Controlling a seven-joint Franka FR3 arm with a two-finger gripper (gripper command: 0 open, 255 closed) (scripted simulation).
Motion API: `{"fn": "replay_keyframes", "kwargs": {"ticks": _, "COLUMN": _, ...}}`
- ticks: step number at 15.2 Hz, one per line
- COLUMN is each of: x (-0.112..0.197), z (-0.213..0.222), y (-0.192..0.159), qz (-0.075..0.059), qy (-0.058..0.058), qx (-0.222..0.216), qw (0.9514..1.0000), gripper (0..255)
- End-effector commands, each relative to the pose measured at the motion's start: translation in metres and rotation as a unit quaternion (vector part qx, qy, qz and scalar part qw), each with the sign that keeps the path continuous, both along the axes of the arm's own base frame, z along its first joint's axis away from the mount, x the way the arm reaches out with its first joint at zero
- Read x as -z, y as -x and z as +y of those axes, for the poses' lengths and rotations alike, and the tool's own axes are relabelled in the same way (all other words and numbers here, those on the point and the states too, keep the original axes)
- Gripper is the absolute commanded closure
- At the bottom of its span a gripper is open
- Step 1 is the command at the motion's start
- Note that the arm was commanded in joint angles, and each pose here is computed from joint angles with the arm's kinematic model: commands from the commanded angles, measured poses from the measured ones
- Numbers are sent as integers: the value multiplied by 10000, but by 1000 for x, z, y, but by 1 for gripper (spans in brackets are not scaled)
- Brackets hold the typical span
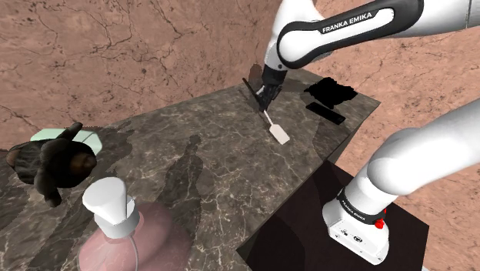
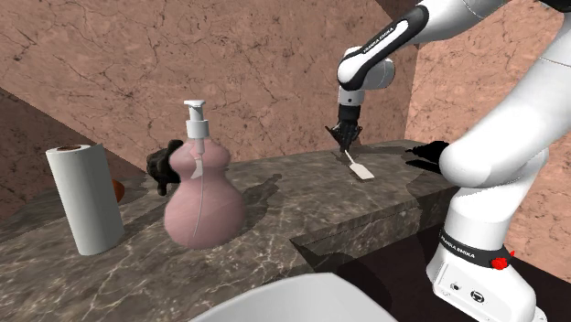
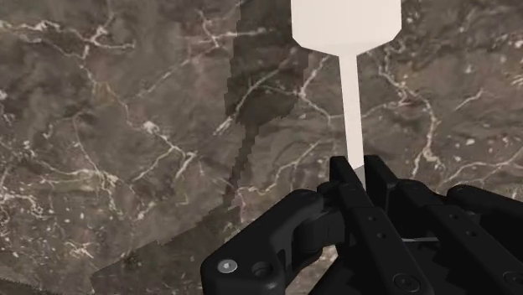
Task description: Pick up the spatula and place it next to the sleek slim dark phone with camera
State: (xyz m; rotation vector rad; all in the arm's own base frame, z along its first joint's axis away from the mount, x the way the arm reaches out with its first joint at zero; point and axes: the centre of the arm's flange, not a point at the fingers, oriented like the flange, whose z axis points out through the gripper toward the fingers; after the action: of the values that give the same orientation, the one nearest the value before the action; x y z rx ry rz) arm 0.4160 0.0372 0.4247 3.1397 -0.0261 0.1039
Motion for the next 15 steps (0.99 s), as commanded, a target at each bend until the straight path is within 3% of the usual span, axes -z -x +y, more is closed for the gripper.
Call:
{"fn": "replay_keyframes", "kwargs": {"ticks": 1, "x": 1, "z": -26, "y": -2, "qz": -1, "qy": 0, "qx": -6, "qw": 10000, "gripper": 255}}
{"fn": "replay_keyframes", "kwargs": {"ticks": 13, "x": 0, "z": -183, "y": -16, "qz": -1, "qy": 0, "qx": -6, "qw": 10000, "gripper": 255}}
{"fn": "replay_keyframes", "kwargs": {"ticks": 15, "x": 6, "z": -186, "y": -16, "qz": -1, "qy": 0, "qx": -6, "qw": 10000, "gripper": 255}}
